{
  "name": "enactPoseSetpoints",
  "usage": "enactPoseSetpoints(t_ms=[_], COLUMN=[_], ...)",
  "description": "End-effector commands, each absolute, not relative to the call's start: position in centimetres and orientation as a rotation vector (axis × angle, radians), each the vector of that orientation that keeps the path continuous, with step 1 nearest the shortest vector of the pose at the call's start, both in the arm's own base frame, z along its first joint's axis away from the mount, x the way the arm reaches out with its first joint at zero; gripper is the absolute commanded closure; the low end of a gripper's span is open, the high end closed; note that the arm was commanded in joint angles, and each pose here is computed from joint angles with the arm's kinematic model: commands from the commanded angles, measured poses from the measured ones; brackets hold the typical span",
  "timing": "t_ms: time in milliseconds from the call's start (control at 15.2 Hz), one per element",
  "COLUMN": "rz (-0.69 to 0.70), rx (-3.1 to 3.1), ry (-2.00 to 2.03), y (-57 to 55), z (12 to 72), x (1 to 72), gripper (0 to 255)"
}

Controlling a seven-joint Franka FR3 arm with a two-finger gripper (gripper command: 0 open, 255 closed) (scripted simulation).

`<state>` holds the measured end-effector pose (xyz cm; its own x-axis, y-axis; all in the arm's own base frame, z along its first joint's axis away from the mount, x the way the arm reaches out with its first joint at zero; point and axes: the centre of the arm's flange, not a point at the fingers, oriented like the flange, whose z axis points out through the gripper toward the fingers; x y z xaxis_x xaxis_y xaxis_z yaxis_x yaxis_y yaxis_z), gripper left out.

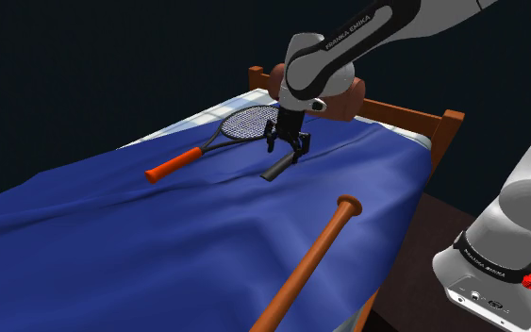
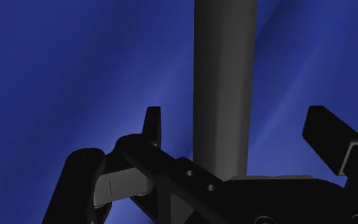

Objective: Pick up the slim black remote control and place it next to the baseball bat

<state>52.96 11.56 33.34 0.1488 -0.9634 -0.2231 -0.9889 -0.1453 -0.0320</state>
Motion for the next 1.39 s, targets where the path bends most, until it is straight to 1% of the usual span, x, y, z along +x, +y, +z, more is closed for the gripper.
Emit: enactPoseSetpoints(t_ms=[0, 198, 726, 792, 1320], rz=[0.222, 0.222, 0.222, 0.222, 0.222], rx=[-2.241, -2.241, -2.241, -2.241, -2.242], ry=[1.935, 1.935, 1.935, 1.935, 1.935], y=[11.8, 12.1, 12.1, 12.1, 12.1], z=[32.1, 30.8, 30.8, 30.8, 30.8], x=[52.9, 52.9, 52.9, 52.9, 53.1], gripper=[0, 0, 0, 255, 255])
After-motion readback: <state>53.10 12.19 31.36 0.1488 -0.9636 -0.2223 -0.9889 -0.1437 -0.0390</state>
